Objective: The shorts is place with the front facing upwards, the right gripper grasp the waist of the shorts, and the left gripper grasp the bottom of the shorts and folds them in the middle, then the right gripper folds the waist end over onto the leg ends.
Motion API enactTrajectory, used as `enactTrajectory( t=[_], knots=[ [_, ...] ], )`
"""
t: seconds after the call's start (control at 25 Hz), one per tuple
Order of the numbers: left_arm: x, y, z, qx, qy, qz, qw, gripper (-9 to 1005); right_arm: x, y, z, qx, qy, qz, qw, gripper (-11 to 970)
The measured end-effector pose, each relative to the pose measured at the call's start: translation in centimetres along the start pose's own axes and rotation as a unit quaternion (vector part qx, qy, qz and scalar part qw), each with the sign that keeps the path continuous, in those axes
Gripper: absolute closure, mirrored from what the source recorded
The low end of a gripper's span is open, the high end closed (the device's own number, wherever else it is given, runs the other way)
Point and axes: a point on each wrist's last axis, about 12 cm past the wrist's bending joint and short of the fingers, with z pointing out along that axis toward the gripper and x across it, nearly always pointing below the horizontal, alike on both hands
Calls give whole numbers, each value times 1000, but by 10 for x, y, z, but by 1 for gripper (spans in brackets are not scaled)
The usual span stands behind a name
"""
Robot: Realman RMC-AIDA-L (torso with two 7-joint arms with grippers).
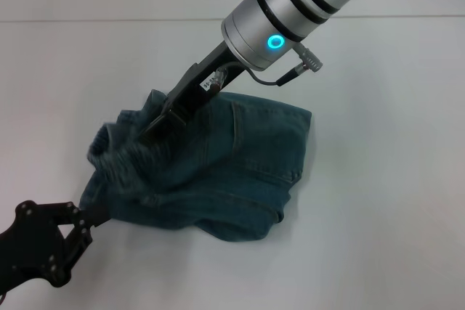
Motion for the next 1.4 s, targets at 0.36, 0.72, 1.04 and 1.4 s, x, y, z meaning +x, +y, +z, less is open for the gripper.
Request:
enactTrajectory(
  t=[0.36, 0.72, 1.04, 1.4],
  knots=[
    [1, 1, 7, 18, 14, -4, 1000, 989, 8, -1, -6, -19, -21, 3, 1000, 411],
    [1, 14, 8, -17, 30, -72, 997, 984, 67, -5, -42, -41, -114, 13, 993, 163],
    [-6, 30, 16, -30, 46, -105, 993, 807, 180, -7, -68, -26, -259, 30, 965, 163],
    [-25, 47, 18, -23, 79, -108, 991, 393, 220, -3, -61, -5, -263, 46, 964, 163]
  ],
)
